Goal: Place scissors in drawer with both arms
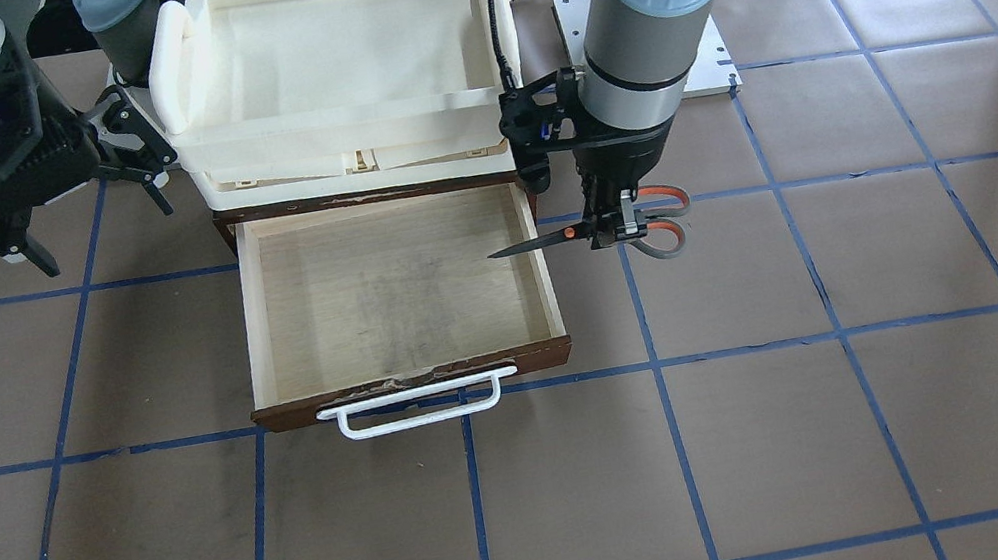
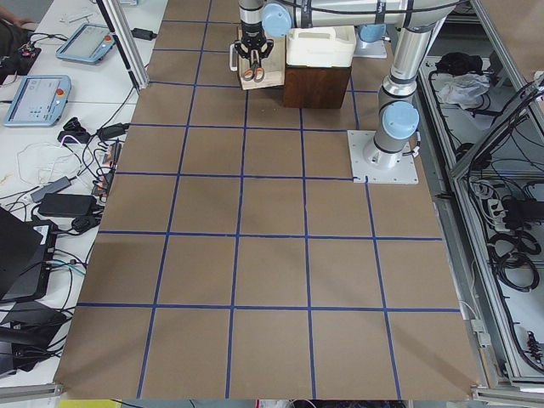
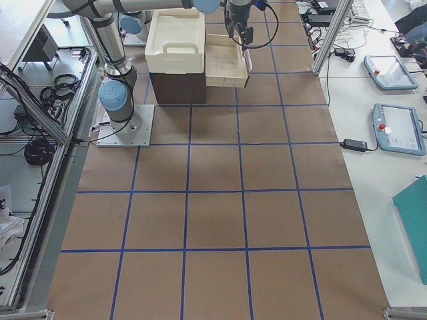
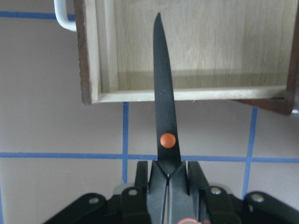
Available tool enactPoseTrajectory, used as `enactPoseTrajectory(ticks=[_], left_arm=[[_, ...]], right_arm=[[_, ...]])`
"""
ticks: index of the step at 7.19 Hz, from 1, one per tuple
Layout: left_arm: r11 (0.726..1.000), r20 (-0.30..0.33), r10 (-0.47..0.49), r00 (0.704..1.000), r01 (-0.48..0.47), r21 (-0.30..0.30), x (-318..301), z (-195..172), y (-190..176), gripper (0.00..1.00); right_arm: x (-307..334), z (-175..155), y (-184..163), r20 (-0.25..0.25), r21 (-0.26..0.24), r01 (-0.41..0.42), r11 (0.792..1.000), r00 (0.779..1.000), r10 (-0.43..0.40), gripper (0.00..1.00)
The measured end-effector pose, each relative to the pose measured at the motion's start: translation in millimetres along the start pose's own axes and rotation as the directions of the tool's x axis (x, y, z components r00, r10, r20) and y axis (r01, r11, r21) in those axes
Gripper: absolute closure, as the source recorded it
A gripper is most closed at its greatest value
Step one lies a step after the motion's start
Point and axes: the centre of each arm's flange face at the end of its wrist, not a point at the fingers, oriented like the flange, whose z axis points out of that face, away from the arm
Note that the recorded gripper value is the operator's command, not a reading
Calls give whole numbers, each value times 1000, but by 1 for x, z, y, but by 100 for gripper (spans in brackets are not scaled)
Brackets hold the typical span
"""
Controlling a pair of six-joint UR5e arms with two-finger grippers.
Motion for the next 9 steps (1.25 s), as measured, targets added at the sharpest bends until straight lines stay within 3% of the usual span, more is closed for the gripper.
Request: enactPoseTrajectory(ticks=[1,3,5,9], left_arm=[[1000,-6,-29,1000,29,-4,10,8,-26,96],[997,11,-72,997,72,1,21,27,-70,95],[994,7,-106,994,106,-4,27,48,-100,96],[991,18,-132,991,132,7,36,75,-139,95]], right_arm=[[-4,-3,5,1,-6,-132,991,991,132,0],[-5,-6,11,-20,-17,-271,962,963,271,0],[-4,-6,13,-56,-21,-322,946,946,321,0],[-5,-5,13,-66,-23,-320,947,946,317,0]])
